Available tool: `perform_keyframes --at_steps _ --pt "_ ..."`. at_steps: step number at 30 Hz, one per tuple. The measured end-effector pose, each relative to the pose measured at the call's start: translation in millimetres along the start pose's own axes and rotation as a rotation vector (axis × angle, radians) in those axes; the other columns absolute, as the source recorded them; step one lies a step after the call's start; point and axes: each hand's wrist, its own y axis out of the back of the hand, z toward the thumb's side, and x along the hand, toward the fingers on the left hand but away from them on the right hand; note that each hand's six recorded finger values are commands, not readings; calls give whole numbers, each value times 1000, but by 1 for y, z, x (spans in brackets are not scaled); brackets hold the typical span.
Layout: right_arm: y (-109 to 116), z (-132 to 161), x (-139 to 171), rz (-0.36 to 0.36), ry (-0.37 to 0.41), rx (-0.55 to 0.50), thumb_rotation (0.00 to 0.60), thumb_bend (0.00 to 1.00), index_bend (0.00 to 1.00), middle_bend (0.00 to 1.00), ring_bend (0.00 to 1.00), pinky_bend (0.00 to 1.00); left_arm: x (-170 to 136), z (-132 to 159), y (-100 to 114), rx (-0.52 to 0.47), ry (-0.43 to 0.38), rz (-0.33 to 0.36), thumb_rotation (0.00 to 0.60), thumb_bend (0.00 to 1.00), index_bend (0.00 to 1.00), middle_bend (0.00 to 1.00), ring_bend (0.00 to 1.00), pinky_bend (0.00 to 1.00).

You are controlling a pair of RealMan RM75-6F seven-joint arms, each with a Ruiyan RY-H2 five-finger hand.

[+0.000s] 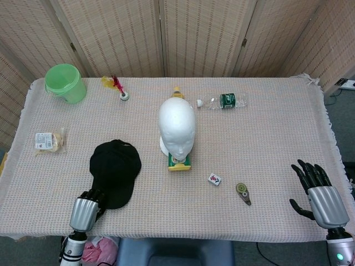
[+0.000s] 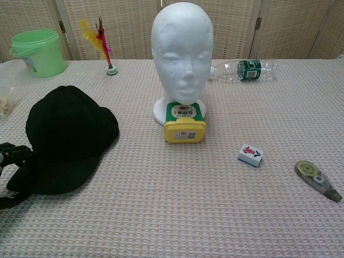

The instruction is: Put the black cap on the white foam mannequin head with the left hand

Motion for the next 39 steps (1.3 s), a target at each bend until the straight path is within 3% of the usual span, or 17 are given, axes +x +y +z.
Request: perform_keyframes --at_steps 7,18,28,39 --pt "-2 1 -1 6 -2 5 600 212 0 0 0 0 7 -1 11 26 -9 80 600 491 653 653 544 697" --pt "-4 1 0 14 -5 6 600 211 0 0 0 0 23 -10 42 111 -32 252 600 511 662 659 547 699" --pt "-2 1 1 14 -6 3 600 212 0 0 0 0 33 -26 64 196 -50 330 600 511 660 659 547 699" --pt "-3 2 2 18 -5 6 600 212 0 0 0 0 37 -58 99 258 14 425 600 510 658 659 547 700"
